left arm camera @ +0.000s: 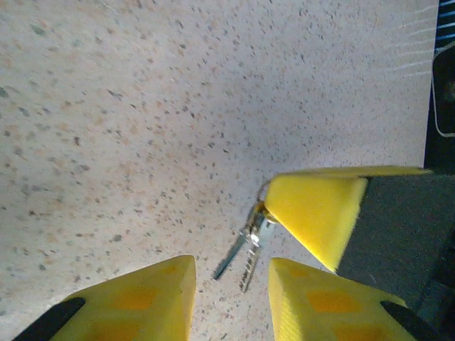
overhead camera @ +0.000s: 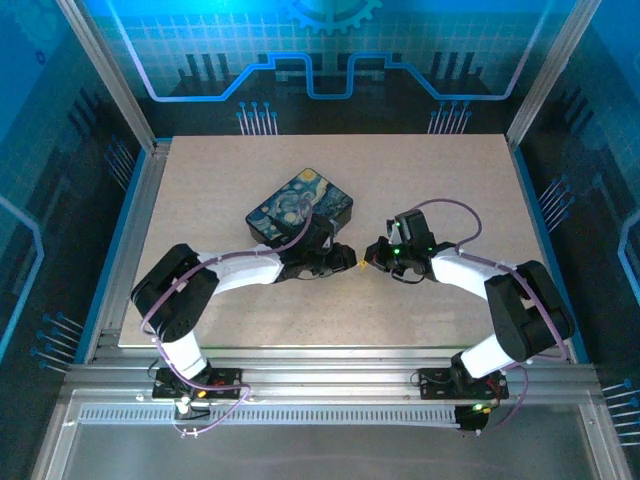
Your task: Unlock the padlock with the key
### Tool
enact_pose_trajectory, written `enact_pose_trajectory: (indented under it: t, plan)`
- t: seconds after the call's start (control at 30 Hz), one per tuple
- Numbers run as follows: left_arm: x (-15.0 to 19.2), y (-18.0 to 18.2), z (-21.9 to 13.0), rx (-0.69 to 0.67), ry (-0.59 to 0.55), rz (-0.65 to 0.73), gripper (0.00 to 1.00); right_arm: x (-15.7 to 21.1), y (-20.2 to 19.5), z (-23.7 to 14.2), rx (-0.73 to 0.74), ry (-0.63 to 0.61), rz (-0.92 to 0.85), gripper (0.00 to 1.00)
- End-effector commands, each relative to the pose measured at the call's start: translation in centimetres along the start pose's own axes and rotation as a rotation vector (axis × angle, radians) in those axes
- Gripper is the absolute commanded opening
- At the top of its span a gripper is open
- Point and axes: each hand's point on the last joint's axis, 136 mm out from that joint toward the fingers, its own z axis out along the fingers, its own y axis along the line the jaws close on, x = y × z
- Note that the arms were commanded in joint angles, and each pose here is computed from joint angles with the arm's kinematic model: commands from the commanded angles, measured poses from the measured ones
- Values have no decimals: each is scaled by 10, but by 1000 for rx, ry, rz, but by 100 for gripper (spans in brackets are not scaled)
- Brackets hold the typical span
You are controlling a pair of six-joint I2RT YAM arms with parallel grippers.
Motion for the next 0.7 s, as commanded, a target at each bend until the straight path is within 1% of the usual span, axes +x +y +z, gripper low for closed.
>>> enact_pose_trajectory:
  t: [0.0,0.3,0.67]
  plan:
    - [1,4,-1,9,5,8,33,-2,8,-6,-32,2,-13,2]
    - [4,0,7,43,26,-3,32,-1,10,-7,-42,4,-8,2]
    - [9,-4,14,66,46,-8,26,-2,13,-5,-52,6,-3,2]
